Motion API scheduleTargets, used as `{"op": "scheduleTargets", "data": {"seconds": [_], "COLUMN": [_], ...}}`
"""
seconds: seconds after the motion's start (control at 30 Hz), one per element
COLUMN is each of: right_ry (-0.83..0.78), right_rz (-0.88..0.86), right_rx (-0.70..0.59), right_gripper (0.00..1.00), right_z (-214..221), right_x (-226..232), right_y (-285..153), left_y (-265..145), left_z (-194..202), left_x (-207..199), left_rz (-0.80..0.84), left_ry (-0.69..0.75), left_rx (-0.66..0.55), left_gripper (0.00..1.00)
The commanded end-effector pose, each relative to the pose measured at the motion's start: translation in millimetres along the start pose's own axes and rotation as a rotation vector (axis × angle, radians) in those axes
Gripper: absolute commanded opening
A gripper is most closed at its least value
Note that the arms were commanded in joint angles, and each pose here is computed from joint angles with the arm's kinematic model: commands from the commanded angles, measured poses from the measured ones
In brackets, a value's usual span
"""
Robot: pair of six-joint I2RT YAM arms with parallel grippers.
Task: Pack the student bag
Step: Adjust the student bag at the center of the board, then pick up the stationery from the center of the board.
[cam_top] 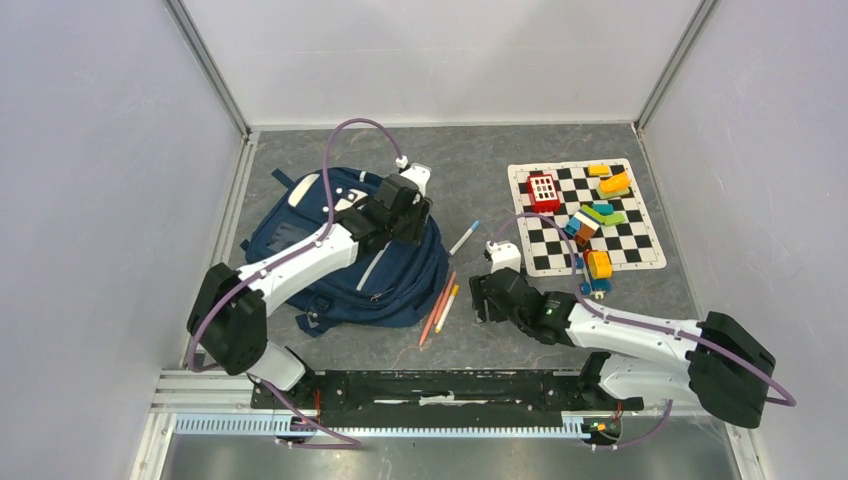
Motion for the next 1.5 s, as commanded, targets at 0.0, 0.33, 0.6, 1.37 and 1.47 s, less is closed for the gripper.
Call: {"op": "scheduleTargets", "data": {"seconds": [0.0, 0.33, 0.6, 1.37, 1.47], "right_ry": [-0.017, -0.033, -0.05, -0.133, -0.167], "right_rz": [0.013, 0.025, 0.001, 0.015, 0.049], "right_rx": [-0.062, -0.062, -0.036, 0.045, 0.069], "right_gripper": [0.79, 0.8, 0.79, 0.8, 0.8], "right_z": [-17.0, -12.1, -8.8, 27.1, 34.5], "right_x": [18.3, 22.6, 45.1, 99.8, 97.0], "right_y": [-1.0, -1.6, 3.9, 34.8, 38.1], "left_y": [-18.9, -28.5, -31.9, -80.3, -84.0], "left_z": [3.1, 28.8, 38.6, 37.3, 36.0], "left_x": [4.5, -0.7, 12.3, 42.7, 45.1], "left_rz": [0.015, 0.053, -0.082, -0.259, -0.277], "left_ry": [0.059, 0.19, 0.241, 0.212, 0.199], "left_rx": [0.004, 0.095, 0.141, -0.042, -0.063], "left_gripper": [0.66, 0.88, 0.71, 0.07, 0.04]}}
Point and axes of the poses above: each gripper's point midway between its finger pads, its own y axis out along the fingers, its own x axis along the line the jaws close on, z = x × y, the point moved 9 cm from there along -y, back along the fingers, and after that the axes turned 15 degrees about y, right-handed, at the moved point
